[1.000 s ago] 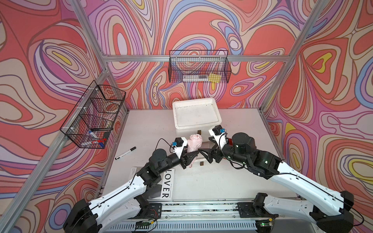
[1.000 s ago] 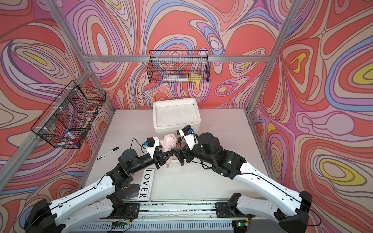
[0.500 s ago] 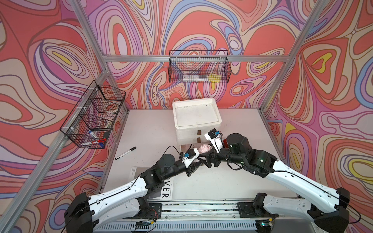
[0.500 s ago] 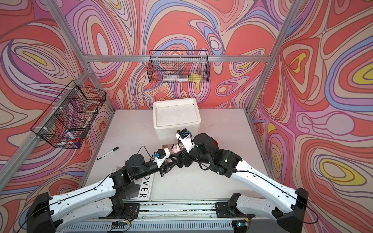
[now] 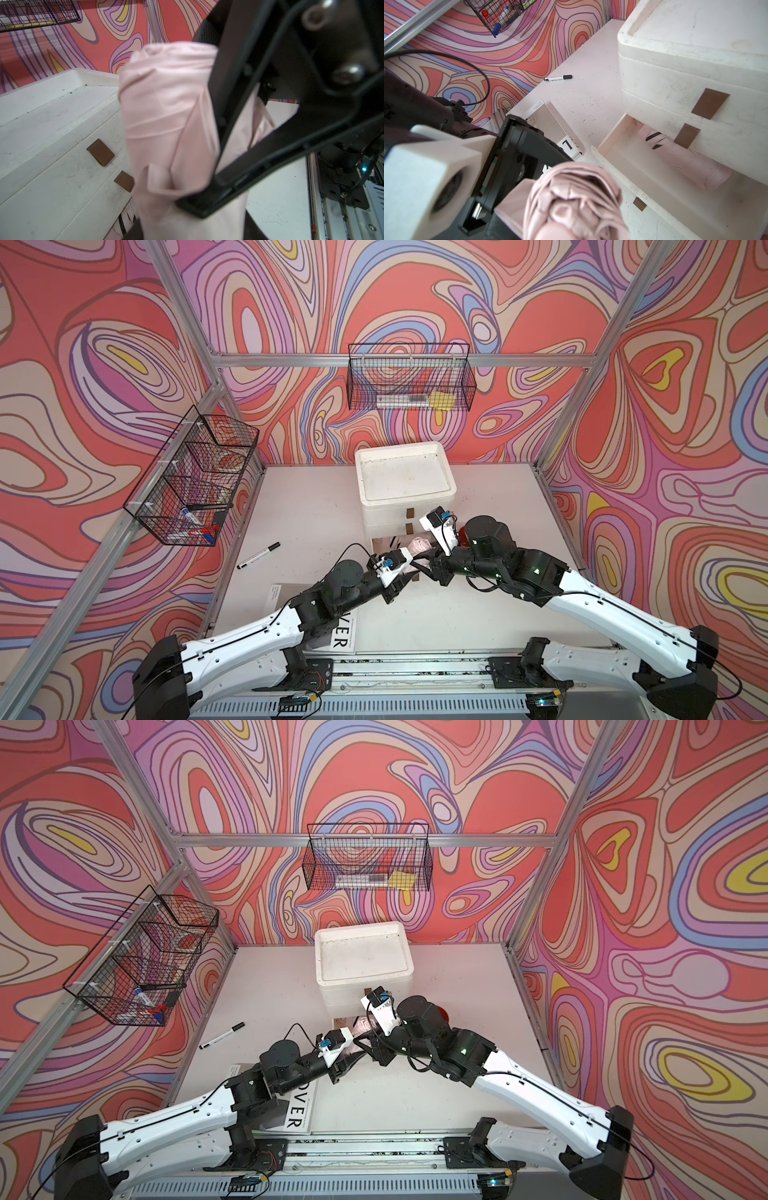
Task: Place the umbrella in the drawer by color
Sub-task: Pick up the umbrella from the center of the board, then place the umbrella in the drawer, then close the drawer in the storage box.
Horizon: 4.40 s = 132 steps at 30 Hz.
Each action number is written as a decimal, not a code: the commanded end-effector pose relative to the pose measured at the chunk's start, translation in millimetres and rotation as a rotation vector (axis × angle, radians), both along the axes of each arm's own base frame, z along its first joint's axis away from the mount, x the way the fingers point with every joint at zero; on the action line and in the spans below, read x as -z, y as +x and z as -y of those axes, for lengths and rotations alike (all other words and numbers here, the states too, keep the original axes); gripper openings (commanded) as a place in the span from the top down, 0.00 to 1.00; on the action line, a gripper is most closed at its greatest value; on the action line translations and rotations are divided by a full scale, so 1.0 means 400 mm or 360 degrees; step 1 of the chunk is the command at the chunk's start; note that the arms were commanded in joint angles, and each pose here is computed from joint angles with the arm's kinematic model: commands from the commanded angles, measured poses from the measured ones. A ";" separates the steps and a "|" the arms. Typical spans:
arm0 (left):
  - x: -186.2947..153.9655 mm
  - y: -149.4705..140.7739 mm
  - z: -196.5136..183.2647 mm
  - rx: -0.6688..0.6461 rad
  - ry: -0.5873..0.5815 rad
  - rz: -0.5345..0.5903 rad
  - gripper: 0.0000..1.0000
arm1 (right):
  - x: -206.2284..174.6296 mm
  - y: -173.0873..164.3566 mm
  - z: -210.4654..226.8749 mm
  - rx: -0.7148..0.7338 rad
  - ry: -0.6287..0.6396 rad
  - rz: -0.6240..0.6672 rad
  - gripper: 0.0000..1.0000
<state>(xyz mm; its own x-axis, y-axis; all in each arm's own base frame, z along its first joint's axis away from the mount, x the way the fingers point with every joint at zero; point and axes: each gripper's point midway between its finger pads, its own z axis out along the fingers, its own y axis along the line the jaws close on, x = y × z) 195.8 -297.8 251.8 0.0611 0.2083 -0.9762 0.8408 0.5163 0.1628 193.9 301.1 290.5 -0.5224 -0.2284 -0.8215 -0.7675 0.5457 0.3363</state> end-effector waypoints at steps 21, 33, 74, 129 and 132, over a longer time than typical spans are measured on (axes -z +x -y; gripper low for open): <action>-0.082 0.107 -0.478 -0.1533 -0.0490 0.0127 0.11 | 0.197 0.258 -0.041 0.0521 -0.0286 0.0248 0.78; -0.065 0.122 -0.461 -0.1558 -0.0425 0.0061 0.10 | 0.307 0.278 -0.089 0.0424 -0.0155 -0.0082 0.39; 0.007 0.238 -0.537 -0.1950 -0.0674 -0.0394 0.01 | 0.223 0.247 0.297 0.0895 -0.0205 0.0494 0.02; -0.010 0.554 -0.481 -0.2390 -0.0089 -0.1019 1.00 | 0.337 0.116 0.156 0.0636 -0.0055 0.0228 0.02; -0.014 0.546 -0.464 -0.2276 -0.0019 -0.1025 1.00 | 0.399 0.095 0.154 0.0663 -0.0117 0.0128 0.02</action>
<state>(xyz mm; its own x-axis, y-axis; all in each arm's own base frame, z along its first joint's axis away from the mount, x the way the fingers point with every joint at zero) 437.5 -126.4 263.3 -0.5234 -0.2904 -0.8011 -0.4004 0.9137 -0.0696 231.0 249.7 153.2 -0.4601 -0.0813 -0.8841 -0.5803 0.7812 0.2302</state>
